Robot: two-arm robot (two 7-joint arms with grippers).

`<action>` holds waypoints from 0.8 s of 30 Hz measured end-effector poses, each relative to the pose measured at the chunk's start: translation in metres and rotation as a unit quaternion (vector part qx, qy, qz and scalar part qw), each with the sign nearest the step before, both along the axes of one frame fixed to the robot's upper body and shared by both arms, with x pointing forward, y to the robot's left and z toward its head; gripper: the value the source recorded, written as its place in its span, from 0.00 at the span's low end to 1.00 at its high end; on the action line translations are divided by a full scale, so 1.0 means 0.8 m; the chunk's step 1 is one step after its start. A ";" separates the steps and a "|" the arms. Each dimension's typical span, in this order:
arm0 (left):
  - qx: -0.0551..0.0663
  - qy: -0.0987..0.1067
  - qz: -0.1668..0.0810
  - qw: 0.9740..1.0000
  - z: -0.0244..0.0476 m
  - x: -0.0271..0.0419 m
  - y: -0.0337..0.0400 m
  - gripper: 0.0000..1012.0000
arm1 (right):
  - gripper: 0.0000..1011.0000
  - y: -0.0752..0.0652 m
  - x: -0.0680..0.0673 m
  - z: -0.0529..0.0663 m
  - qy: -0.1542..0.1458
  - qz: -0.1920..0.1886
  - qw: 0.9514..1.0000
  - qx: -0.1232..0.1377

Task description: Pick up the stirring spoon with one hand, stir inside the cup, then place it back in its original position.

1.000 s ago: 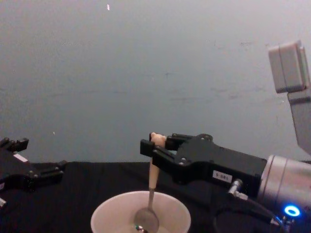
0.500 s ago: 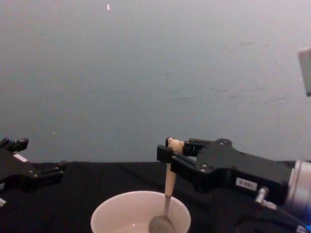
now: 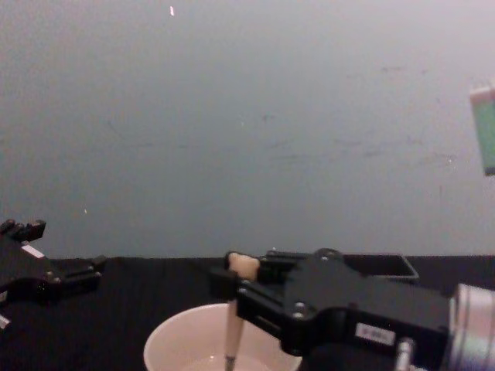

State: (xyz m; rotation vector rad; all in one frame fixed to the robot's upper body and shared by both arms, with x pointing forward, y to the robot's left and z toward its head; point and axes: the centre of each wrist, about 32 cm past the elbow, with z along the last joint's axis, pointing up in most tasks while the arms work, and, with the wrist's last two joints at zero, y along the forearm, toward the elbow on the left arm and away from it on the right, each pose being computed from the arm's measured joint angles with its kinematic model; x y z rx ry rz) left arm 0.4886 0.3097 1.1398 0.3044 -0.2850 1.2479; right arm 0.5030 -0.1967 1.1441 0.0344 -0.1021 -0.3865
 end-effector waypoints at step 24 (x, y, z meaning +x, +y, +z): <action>0.000 0.000 0.000 1.000 0.0000 0.0000 0.0000 0.99 | 0.20 0.026 0.046 0.001 -0.008 -0.052 0.998 0.017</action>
